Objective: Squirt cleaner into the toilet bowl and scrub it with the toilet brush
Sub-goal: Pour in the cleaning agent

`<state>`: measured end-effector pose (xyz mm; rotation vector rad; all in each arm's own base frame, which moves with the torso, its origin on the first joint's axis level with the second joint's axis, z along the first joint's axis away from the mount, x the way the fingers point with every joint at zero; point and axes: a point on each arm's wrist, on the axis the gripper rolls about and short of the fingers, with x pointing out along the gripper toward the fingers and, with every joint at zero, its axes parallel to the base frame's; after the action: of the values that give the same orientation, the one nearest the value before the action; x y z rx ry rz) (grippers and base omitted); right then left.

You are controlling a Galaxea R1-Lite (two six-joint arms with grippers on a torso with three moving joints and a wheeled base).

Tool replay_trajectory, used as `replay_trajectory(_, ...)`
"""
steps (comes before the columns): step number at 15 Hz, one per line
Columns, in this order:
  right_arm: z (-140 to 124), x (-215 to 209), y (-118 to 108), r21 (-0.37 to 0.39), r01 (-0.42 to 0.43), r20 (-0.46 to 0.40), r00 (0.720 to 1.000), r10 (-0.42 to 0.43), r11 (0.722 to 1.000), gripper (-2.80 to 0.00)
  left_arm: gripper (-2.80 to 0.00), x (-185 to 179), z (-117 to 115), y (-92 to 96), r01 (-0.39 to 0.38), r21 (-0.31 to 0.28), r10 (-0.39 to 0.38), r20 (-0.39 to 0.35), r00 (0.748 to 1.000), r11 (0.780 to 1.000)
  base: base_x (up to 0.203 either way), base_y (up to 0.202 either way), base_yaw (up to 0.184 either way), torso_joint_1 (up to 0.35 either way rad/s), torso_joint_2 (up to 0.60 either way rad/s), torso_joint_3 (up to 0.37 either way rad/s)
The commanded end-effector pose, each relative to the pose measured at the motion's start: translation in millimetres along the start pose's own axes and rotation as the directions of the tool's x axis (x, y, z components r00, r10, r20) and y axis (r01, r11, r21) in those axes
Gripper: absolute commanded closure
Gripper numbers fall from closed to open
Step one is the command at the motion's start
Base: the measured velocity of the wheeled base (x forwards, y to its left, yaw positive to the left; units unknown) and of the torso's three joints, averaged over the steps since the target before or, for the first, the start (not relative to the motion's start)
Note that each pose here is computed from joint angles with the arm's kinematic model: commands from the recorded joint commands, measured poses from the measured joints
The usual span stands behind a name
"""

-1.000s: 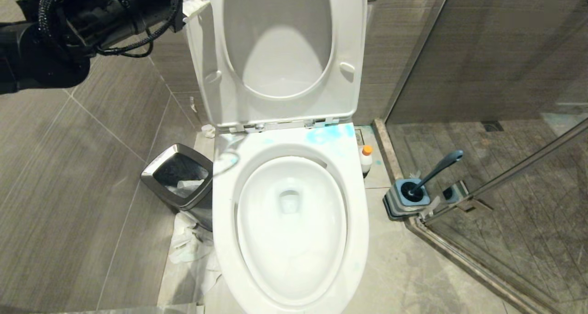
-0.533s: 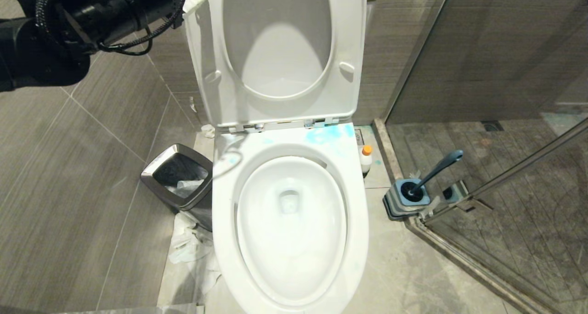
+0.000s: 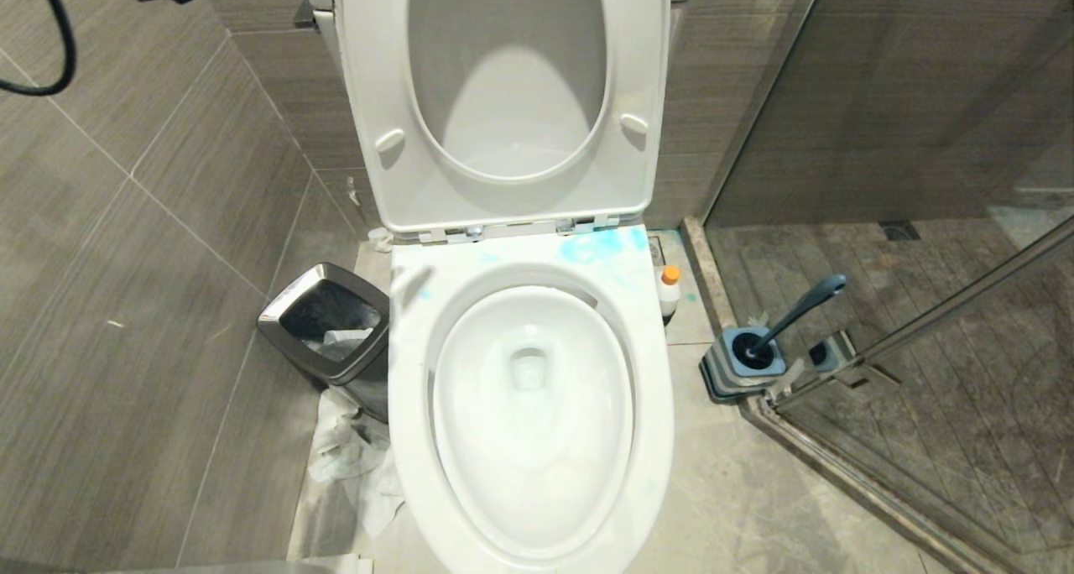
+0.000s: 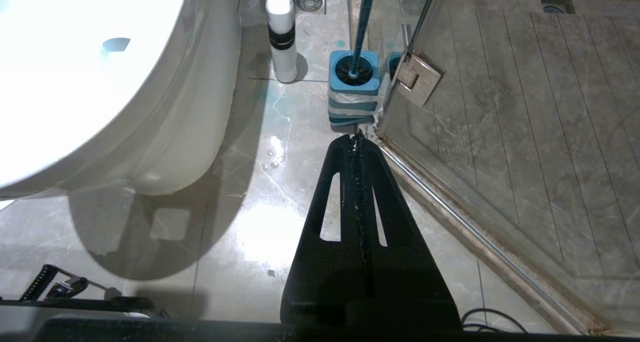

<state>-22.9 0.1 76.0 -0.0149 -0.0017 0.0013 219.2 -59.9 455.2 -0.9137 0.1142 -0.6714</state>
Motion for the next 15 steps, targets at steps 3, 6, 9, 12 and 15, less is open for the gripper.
replay_trajectory(3, 0.0, 0.0, 0.0, 0.000, 0.000, 0.000, 1.000, 0.000, 1.000, 0.00, -2.80, -45.3, -0.7, 0.5, -0.181, 0.036, 0.182, -0.037, 0.983, 0.983, 0.000, 0.000, 0.000, 0.000, 0.00, 0.000)
replay_trajectory(6, -0.2, 0.1, 0.0, 0.000, 0.000, -0.001, 1.000, 0.000, 1.000, 0.00, -2.80, -40.8, 4.5, 7.4, -0.186, 0.197, 0.193, -0.018, 0.981, 0.963, 0.000, 0.000, 0.000, 0.000, 0.00, 0.000)
replay_trajectory(9, 0.0, 0.0, 0.0, 0.000, 0.000, 0.000, 1.000, 0.000, 1.000, 0.00, 0.00, -45.4, 14.5, -6.3, -0.117, 0.494, 0.091, 0.078, 0.993, 0.862, 0.000, 0.000, 0.000, 0.000, 0.00, 0.000)
replay_trajectory(12, 0.0, 0.0, 0.0, 0.000, 0.000, 0.000, 1.000, 0.000, 1.000, 0.00, 0.00, -76.5, 8.0, -29.9, -0.101, 0.612, 0.036, 0.117, 0.992, 0.784, 0.000, 0.000, 0.000, 0.000, 0.00, 0.000)
replay_trajectory(15, 0.0, 0.0, 0.0, 0.000, 0.000, 0.000, 1.000, 0.000, 1.000, 0.00, 0.00, -124.9, -14.2, -47.1, -0.119, 0.691, 0.023, 0.147, 0.989, 0.713, 0.000, 0.000, 0.000, 0.000, 0.00, 0.000)
